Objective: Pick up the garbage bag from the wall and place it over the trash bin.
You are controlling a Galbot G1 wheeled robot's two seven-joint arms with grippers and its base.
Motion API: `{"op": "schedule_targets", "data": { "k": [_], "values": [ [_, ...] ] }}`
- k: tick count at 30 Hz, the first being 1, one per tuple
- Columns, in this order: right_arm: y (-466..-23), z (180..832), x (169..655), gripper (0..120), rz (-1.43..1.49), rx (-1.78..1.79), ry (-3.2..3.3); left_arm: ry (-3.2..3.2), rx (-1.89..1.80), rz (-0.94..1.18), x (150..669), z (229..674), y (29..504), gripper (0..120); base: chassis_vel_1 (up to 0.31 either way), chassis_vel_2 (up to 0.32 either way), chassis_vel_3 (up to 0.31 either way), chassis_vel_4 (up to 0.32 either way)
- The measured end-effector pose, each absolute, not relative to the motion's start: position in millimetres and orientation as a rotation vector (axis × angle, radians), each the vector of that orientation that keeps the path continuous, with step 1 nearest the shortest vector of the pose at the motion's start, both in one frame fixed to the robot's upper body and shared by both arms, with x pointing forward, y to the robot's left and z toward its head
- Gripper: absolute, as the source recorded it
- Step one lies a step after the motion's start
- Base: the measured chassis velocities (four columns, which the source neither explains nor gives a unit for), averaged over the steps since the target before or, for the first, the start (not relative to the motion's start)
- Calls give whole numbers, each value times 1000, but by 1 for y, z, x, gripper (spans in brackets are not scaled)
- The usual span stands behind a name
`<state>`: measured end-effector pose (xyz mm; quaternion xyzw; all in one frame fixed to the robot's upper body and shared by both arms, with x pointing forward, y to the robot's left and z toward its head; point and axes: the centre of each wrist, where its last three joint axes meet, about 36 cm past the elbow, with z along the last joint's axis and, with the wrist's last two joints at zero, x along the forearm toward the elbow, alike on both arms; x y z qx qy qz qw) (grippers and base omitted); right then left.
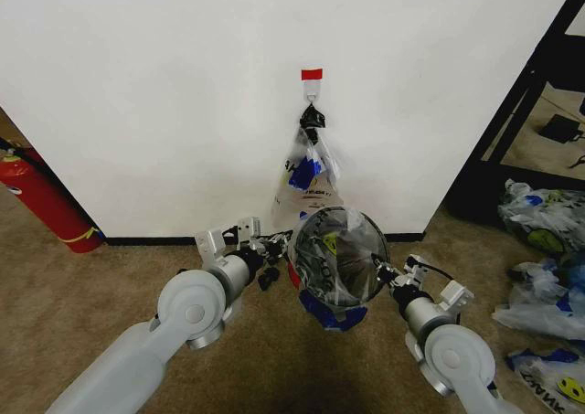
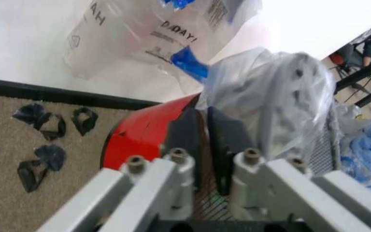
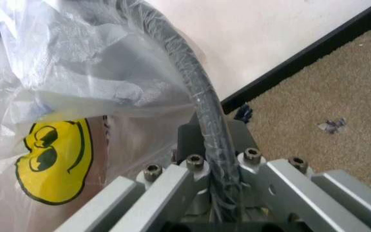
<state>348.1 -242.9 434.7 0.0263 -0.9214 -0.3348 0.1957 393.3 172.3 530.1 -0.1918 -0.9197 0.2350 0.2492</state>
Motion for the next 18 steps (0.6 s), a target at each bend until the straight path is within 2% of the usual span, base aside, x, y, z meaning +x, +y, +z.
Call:
{"op": "schedule_targets", "data": {
  "k": [1, 18],
  "values": [
    [-243, 434, 348, 0, -937, 73, -2581, -2506, -524, 642, 393, 530, 172, 0, 0, 0, 0, 0],
    [-244, 434, 349, 0, -931, 67, -2582, -2507, -503, 638, 392, 522, 174, 0, 0, 0, 0, 0]
  ]
}}
